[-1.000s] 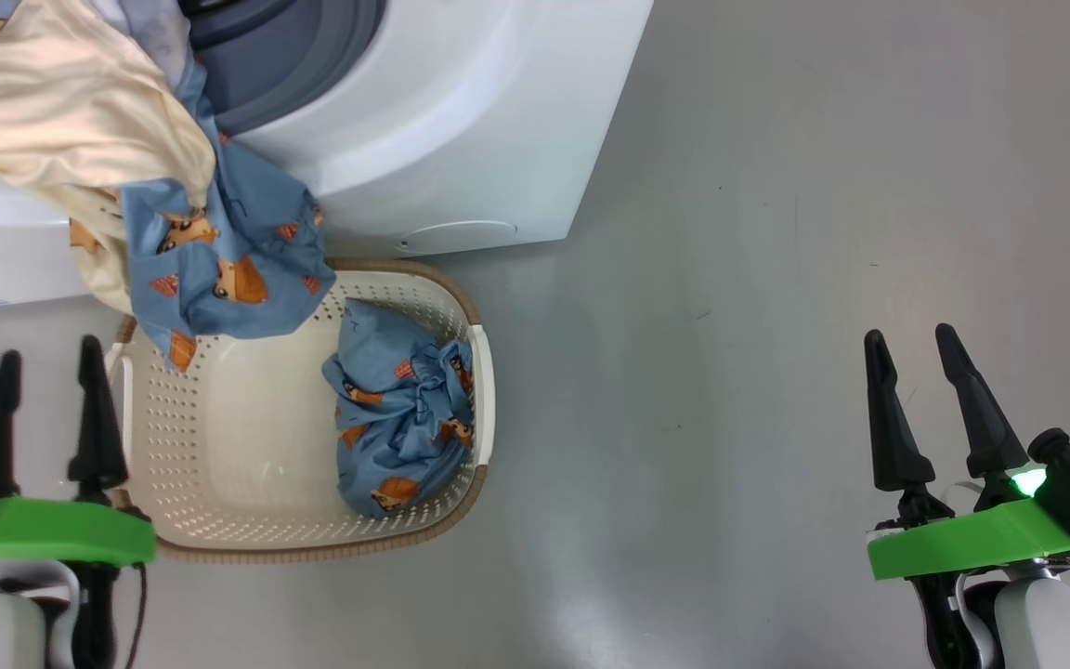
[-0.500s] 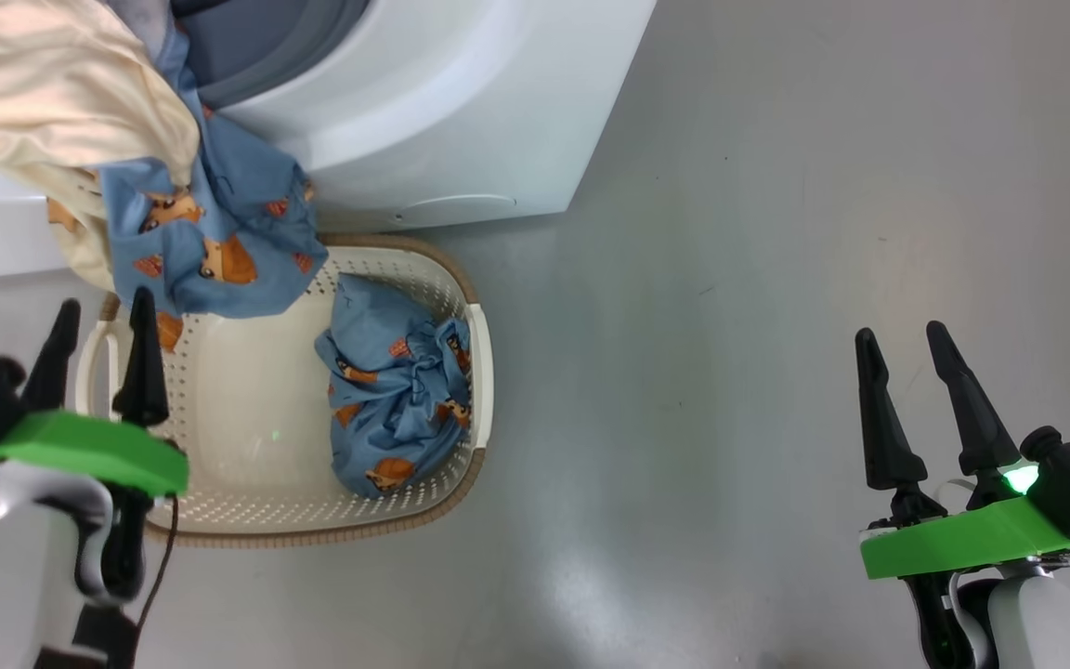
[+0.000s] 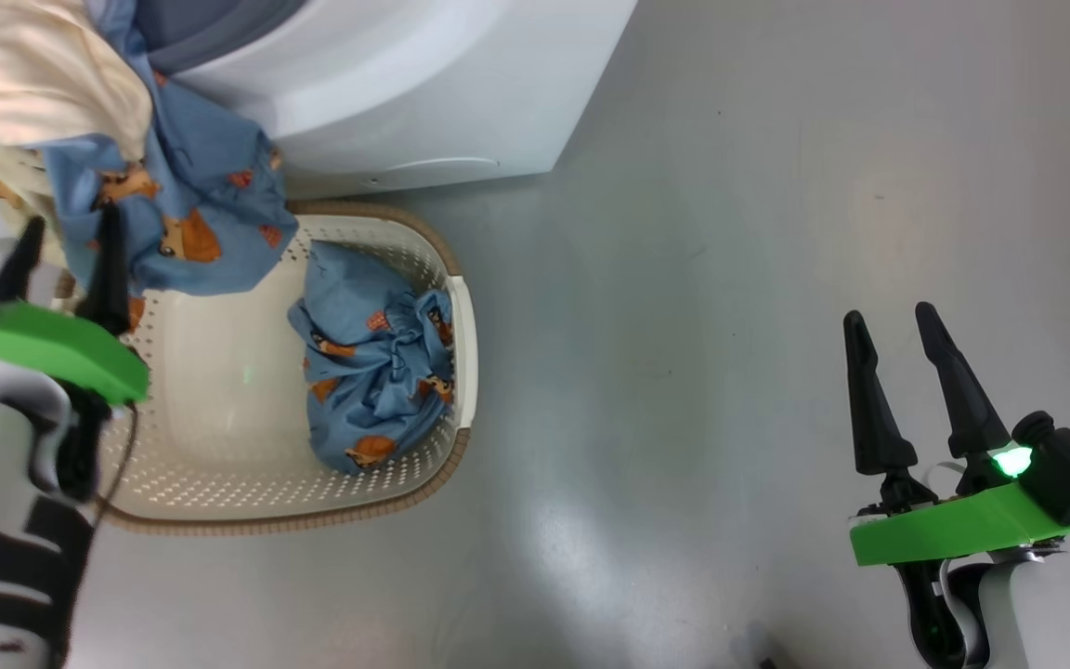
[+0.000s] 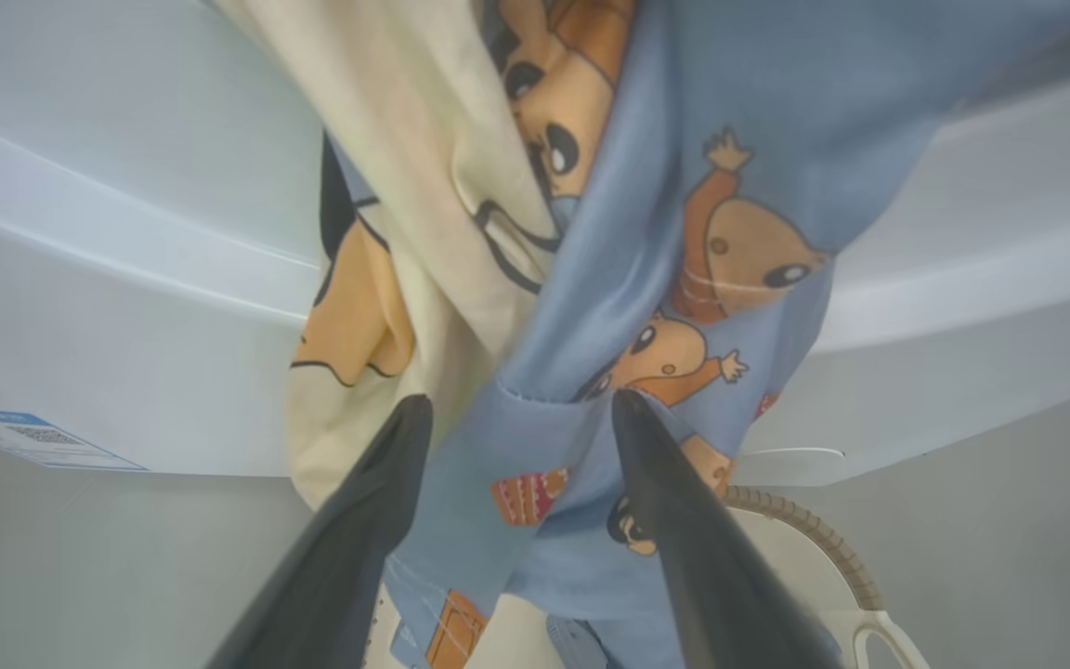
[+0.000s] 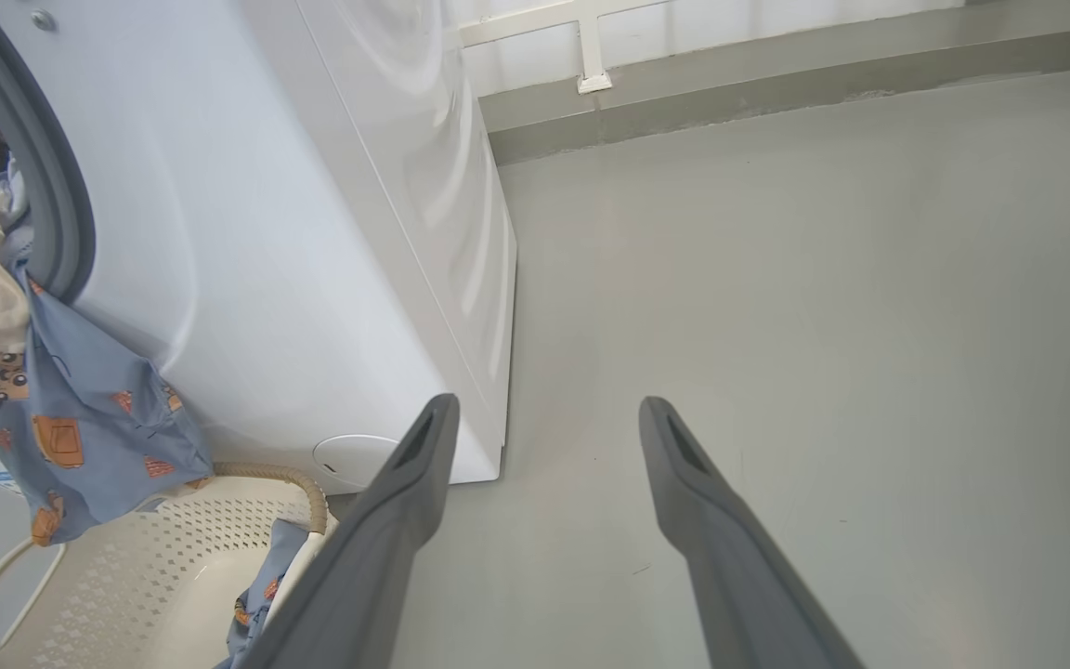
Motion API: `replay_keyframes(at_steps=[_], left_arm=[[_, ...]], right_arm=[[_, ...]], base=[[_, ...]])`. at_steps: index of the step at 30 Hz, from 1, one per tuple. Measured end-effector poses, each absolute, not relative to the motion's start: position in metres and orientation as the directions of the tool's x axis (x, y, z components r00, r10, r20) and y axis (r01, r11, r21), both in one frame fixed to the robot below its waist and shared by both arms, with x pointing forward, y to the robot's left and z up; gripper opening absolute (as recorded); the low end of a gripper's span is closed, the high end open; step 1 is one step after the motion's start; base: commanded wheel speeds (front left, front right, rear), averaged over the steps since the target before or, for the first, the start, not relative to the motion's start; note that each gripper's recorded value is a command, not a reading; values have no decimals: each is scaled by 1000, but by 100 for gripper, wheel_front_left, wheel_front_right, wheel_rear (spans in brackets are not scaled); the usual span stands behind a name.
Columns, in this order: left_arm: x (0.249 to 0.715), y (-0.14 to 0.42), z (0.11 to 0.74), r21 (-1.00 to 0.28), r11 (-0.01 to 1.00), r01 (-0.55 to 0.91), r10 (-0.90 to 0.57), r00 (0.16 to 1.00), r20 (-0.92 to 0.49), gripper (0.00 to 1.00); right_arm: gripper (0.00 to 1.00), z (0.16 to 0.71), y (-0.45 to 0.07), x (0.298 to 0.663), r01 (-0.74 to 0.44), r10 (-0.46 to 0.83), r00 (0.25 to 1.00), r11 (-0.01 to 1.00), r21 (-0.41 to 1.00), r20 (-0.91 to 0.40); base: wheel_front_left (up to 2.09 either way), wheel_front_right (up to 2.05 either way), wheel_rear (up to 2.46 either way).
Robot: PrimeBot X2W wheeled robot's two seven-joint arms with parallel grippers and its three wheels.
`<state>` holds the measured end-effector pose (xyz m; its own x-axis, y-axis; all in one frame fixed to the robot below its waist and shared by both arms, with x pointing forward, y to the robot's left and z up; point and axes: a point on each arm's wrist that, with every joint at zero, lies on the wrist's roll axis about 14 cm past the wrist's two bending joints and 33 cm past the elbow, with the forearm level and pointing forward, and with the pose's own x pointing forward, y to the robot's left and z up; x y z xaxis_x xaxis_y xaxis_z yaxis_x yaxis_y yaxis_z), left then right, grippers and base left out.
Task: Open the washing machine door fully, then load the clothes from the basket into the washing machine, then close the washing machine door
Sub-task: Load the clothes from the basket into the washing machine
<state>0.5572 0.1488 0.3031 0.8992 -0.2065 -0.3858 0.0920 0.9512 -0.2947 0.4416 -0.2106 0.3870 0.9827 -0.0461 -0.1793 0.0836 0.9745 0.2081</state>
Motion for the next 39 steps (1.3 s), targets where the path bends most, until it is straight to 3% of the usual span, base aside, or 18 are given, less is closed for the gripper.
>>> replay_keyframes(at_steps=[22, 23, 24, 25, 39], left_arm=[[590, 113, 303, -408, 897, 172, -332, 871, -362, 100], [591, 112, 303, -409, 895, 176, -336, 870, -362, 50], [590, 111, 303, -409, 894, 181, -341, 868, -362, 15], [590, 110, 303, -410, 893, 183, -344, 866, -363, 0], [594, 126, 358, -482, 862, 157, -294, 929, -223, 0]], right_arm=[[100, 381, -218, 447, 101, -65, 981, 976, 192, -185], [100, 381, -217, 447, 100, -64, 981, 976, 192, -185], [100, 381, -217, 447, 100, -64, 981, 976, 192, -185], [100, 381, -217, 447, 99, -64, 981, 976, 192, -185], [100, 398, -209, 452, 69, -41, 990, 976, 206, -139]], base=[[0, 0, 0], [0, 0, 0], [0, 0, 0], [0, 0, 0], [0, 0, 0]])
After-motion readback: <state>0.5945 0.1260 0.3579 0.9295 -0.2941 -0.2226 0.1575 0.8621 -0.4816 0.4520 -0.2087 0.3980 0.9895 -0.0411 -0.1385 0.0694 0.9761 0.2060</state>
